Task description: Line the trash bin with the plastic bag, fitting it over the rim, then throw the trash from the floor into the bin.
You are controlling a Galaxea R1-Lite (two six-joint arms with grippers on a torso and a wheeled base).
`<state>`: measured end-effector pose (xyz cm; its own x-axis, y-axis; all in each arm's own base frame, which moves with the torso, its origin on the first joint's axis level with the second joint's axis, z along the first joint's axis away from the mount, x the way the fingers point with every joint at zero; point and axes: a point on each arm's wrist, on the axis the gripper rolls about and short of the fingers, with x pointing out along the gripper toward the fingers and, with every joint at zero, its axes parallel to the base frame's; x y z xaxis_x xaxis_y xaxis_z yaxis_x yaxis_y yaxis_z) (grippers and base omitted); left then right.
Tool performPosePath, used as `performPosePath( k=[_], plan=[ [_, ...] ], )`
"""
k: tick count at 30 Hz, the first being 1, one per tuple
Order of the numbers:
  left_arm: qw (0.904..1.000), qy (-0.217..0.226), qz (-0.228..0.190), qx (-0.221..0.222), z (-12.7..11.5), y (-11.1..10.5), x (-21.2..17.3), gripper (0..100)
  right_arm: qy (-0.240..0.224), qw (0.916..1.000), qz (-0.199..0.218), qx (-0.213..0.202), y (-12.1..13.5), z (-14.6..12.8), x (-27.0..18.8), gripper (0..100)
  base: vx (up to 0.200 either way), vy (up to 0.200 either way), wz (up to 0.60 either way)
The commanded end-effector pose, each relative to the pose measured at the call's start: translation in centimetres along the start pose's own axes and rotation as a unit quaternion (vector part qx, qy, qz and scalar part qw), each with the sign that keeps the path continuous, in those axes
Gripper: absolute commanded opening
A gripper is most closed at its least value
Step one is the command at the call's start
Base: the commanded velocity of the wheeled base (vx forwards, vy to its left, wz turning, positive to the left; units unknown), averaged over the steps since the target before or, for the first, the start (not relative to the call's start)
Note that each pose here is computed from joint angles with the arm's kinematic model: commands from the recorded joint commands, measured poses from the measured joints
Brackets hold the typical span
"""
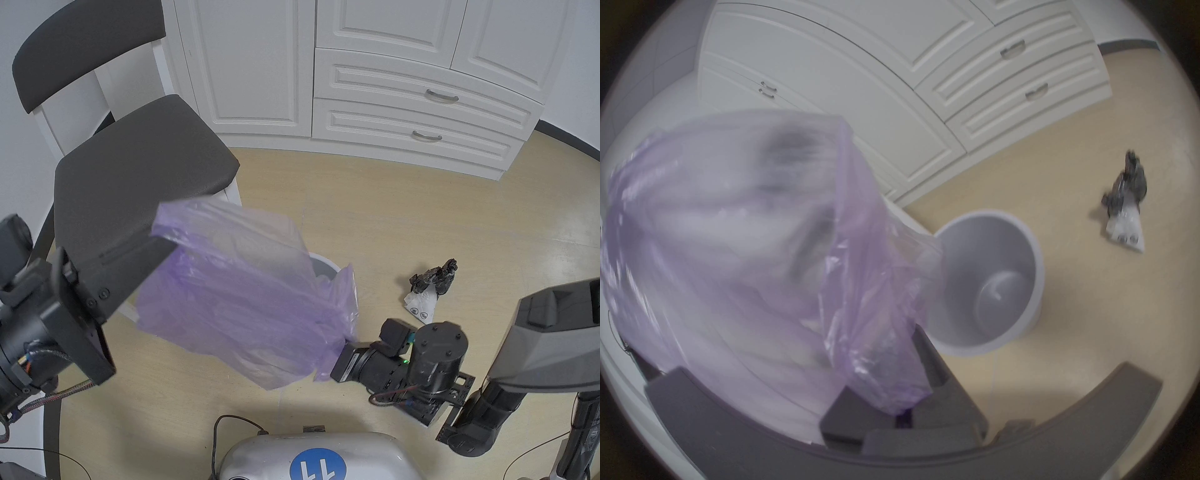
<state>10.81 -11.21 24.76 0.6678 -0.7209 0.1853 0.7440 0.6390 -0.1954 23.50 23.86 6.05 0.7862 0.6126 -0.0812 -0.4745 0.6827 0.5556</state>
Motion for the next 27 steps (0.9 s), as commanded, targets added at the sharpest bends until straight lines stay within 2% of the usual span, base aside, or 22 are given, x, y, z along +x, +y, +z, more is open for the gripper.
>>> performPosePath(
  k=[1, 3, 5, 9, 18, 27],
  plan=[
    [0.9987, 0.031, 0.041, 0.009, -0.3, 1.5, 0.1, 0, -0.069, 0.9972, -0.009, -0.025, -0.8, 4.5, -1.0, 0, 0.000, 0.000, 0.00],
    [0.9983, 0.034, 0.045, 0.010, -0.3, 1.6, 0.1, 0, -0.074, 0.9966, -0.015, -0.033, -1.2, 4.8, -1.0, 0, 0.000, 0.000, 0.00],
    [0.9964, 0.057, 0.062, 0.010, -0.7, 2.4, 0.3, 0, -0.091, 0.9937, -0.032, -0.056, -2.2, 6.0, -1.0, 0, 0.000, 0.000, 0.00],
    [0.9944, 0.082, 0.066, 0.006, -0.9, 3.8, 0.4, 0, -0.123, 0.9899, -0.030, -0.065, -1.8, 7.9, -1.8, 0, 0.000, 0.000, 0.00],
    [0.9887, 0.107, 0.105, -0.002, -1.4, 6.9, 0.8, 0, -0.137, 0.9880, -0.035, -0.063, 2.5, 13.7, -6.0, 0, 0.000, 0.000, 0.00],
    [0.9812, 0.117, 0.154, -0.004, -1.7, 9.3, 1.3, 0, -0.137, 0.9873, -0.058, -0.054, 5.5, 16.0, -8.5, 0, 0.000, 0.000, 0.00]
  ],
)
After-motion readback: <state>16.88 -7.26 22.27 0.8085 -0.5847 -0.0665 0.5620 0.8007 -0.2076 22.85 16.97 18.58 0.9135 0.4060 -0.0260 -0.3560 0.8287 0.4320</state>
